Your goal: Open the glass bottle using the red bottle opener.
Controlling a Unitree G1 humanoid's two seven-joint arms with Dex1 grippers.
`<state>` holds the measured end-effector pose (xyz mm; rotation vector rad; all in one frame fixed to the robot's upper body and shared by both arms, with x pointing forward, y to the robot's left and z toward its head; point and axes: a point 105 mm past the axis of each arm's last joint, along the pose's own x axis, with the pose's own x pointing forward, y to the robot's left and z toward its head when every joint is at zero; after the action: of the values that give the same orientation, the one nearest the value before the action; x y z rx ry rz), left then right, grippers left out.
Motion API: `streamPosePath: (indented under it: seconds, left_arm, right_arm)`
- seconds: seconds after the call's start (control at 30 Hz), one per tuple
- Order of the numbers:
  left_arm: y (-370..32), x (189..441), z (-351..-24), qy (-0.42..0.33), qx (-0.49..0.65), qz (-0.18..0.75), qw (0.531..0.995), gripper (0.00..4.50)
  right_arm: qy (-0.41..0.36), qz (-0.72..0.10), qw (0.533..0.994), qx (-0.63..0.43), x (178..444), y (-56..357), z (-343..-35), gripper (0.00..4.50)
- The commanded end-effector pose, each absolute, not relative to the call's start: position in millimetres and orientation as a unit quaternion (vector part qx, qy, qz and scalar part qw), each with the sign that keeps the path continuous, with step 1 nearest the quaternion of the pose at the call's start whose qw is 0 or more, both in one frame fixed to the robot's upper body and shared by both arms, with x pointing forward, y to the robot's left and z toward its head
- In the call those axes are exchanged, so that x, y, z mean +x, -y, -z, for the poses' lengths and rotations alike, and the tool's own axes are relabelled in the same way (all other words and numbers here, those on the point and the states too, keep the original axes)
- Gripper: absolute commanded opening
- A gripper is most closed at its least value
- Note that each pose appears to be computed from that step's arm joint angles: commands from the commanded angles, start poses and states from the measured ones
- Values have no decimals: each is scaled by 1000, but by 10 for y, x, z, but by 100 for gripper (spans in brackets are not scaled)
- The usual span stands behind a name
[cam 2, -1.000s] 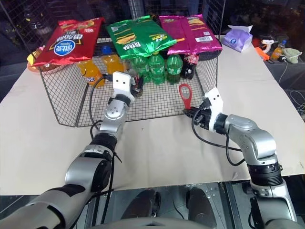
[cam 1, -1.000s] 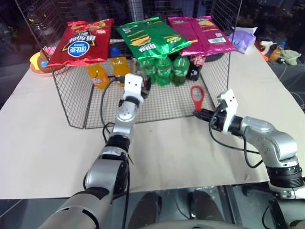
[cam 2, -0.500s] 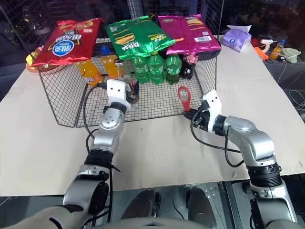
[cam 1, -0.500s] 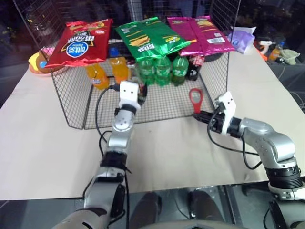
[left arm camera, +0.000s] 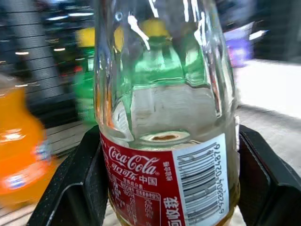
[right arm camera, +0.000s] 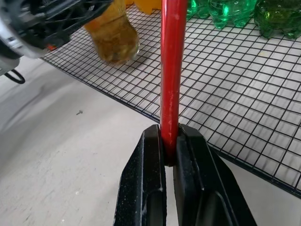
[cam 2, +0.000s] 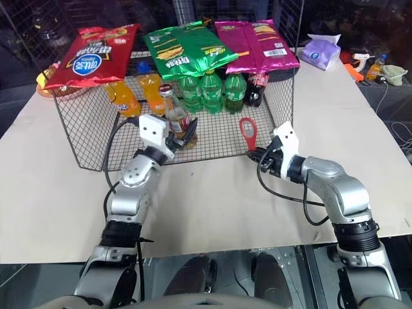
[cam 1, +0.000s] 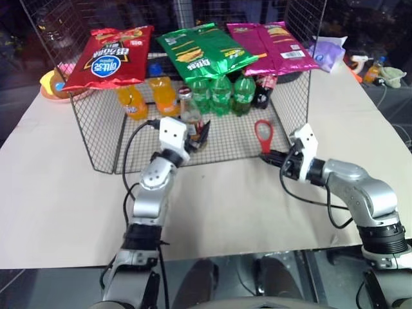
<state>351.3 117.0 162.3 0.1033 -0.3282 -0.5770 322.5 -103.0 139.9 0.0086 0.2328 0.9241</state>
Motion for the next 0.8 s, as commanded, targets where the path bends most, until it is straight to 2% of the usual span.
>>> streamPosePath:
  seconds: [0.03,0.17,0.43,0.8]
  left_arm:
    - [-1013,3326,-1837,197,31,360,911,280]
    - [-897,3168,-1774,176,4,434,883,280]
    - [-771,2938,-1561,132,4,526,840,280]
    - [-803,3056,-1561,156,72,497,851,280]
  right_arm:
    - [-87,-450,889,-8,3241,1027,-1531,0]
    - [-89,-450,888,-9,3237,1028,-1521,0]
    - [-87,-447,890,-9,3246,1040,-1521,0]
    - [-85,-440,894,-10,3255,1070,-1528,0]
